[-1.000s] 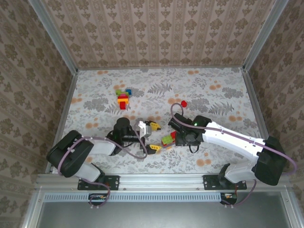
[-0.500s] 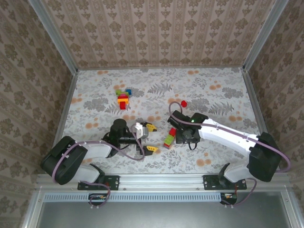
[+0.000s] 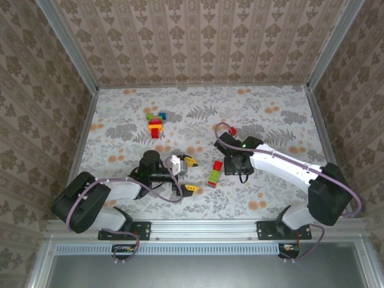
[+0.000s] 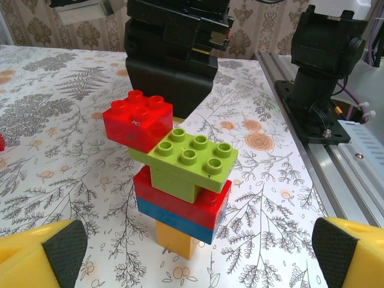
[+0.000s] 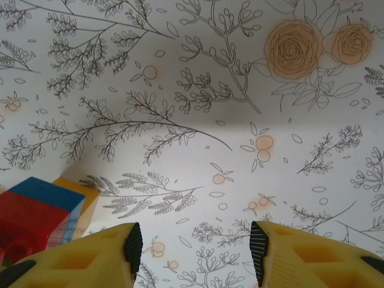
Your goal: Assemble a carrot with lego
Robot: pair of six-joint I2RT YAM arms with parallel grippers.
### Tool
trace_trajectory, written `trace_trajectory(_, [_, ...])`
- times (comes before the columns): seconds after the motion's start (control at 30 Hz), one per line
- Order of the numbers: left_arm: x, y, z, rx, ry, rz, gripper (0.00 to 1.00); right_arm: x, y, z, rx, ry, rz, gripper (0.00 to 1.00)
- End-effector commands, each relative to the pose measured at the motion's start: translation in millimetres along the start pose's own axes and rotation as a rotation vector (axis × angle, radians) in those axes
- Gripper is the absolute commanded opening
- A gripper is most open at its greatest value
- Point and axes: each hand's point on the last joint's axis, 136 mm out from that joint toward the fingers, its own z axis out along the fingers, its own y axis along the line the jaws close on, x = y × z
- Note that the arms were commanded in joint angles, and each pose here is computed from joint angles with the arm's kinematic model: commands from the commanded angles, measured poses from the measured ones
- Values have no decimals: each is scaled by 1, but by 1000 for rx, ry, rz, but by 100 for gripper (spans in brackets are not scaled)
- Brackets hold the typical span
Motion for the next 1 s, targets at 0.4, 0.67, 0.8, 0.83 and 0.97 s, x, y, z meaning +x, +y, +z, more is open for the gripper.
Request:
trace_trajectory(0.4, [4, 1, 2, 15, 15, 8, 100, -35, 17, 11, -6, -24, -34, 53])
trace_trajectory(0.67, [7, 3, 4, 21, 23, -2, 100, -48, 27, 16, -23, -18, -53, 53])
trace_trajectory(0.8, [7, 3, 4, 19, 26, -4, 100, -52, 33, 16, -40, -21, -61, 53])
trace_trajectory(0.83, [7, 4, 4, 18, 25, -2, 100, -52, 34, 15, -43, -22, -65, 53])
trace_trajectory(0.97, [8, 5, 5, 19, 30, -7, 100, -56, 37, 15, -48, -31, -82, 53])
